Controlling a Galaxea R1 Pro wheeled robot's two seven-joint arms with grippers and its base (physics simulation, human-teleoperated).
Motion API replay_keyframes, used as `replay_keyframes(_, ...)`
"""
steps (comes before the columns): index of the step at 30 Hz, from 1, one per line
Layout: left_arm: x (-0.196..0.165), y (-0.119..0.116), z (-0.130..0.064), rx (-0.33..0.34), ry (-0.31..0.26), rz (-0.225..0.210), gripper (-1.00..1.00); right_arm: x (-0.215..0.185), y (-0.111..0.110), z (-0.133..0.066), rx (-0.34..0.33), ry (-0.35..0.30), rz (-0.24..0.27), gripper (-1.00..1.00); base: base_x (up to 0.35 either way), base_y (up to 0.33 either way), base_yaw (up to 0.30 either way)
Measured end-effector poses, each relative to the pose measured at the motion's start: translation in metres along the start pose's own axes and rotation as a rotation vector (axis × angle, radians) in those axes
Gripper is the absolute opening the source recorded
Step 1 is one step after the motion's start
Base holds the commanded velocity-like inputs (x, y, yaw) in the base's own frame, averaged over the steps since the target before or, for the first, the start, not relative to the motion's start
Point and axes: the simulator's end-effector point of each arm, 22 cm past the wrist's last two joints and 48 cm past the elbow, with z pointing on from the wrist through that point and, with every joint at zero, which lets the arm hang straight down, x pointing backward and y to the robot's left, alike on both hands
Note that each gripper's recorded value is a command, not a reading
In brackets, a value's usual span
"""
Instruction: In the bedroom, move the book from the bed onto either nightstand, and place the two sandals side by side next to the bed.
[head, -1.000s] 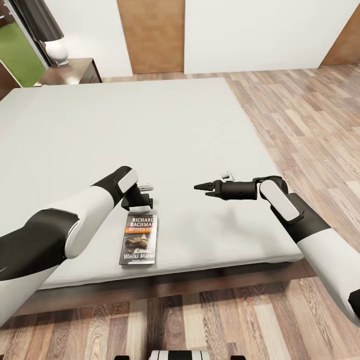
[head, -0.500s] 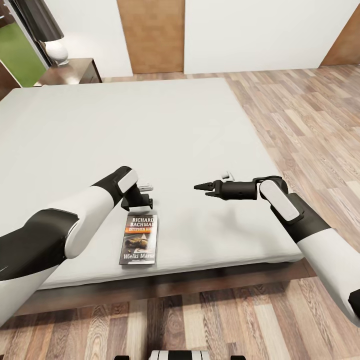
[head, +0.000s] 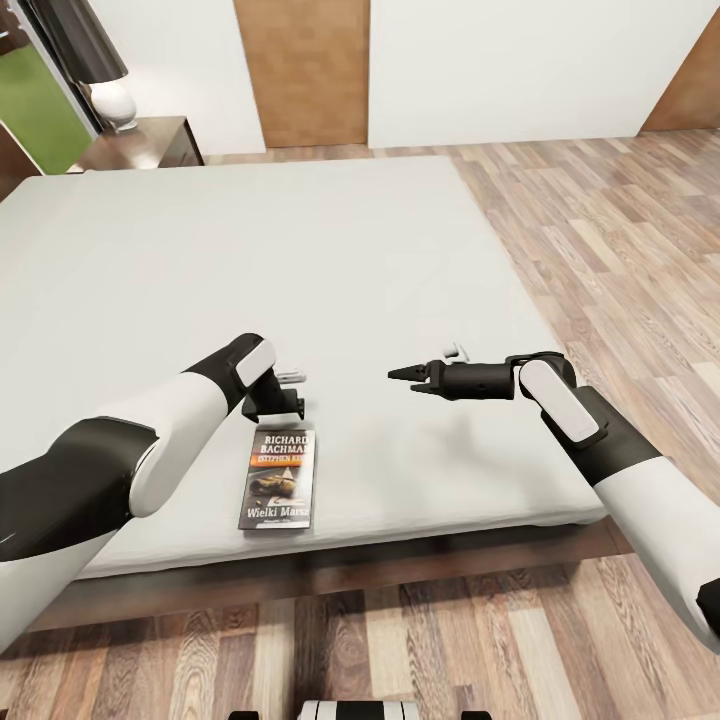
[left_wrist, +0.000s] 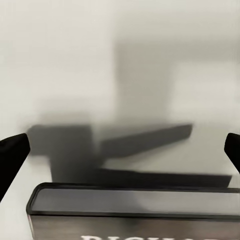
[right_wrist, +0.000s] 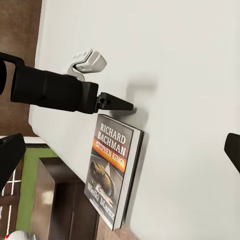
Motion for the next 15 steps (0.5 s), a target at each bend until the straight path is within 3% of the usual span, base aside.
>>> replay_keyframes(7, 0.0001, 0.0012, 0.0003, -0.005, 0.0, 0.003, 1.0, 0.0001, -0.0001, 0.0001, 0.0, 0.0, 0.0, 1.0, -0.024, 0.0, 0.0)
replay_keyframes(15, 0.0005, 0.0028, 0.0008, -0.013, 0.001, 0.008, 1.0, 0.0, -0.0002, 0.0001, 0.0, 0.0, 0.0, 1.0, -0.151, 0.0, 0.0)
